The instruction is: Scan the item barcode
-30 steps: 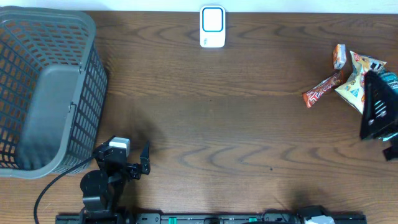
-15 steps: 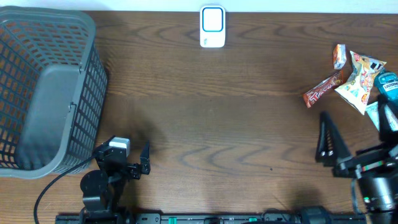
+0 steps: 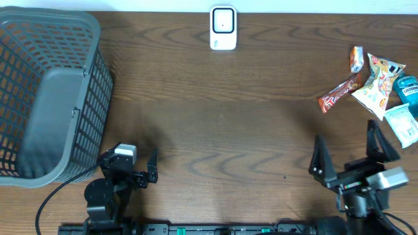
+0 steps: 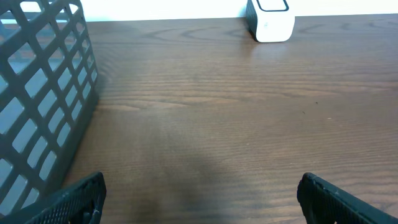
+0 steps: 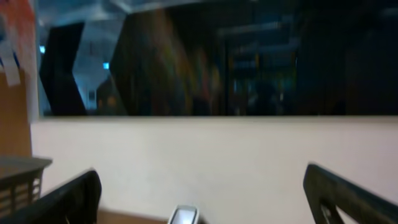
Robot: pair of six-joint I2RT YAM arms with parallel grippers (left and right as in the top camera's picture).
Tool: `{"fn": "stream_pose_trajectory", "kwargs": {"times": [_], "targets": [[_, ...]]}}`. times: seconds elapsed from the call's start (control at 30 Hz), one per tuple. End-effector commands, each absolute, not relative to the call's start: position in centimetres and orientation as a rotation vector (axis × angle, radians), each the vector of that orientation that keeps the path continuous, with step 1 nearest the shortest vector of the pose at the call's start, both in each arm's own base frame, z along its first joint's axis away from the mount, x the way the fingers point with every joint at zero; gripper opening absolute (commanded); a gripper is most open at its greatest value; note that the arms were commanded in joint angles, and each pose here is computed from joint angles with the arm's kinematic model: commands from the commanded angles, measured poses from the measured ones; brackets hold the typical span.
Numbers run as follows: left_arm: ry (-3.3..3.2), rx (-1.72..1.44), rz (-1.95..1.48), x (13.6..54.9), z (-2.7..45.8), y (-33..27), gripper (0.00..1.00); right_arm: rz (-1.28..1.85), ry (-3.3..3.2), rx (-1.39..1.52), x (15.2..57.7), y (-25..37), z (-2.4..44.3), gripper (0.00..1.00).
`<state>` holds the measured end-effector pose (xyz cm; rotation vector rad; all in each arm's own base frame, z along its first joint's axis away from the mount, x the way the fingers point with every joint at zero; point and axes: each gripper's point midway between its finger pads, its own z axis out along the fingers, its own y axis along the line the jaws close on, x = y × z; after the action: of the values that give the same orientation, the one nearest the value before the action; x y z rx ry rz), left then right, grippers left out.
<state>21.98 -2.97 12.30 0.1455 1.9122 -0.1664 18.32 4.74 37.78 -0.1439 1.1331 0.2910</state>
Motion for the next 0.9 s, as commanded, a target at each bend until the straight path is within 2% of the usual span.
{"fn": "stream_pose_trajectory", "kwargs": {"times": [0.0,0.87], "targets": [[1.945,0.129,-0.172,21.8,11.2,-2.9,0.98,0.269,1.117,-0.144,18.7,4.5,36.0,0.99],[1.945,0.129,-0.172,21.8,11.2,-2.9,0.98,0.137,1.304,-0.128,23.6,3.1,23.9,0.99]]}}
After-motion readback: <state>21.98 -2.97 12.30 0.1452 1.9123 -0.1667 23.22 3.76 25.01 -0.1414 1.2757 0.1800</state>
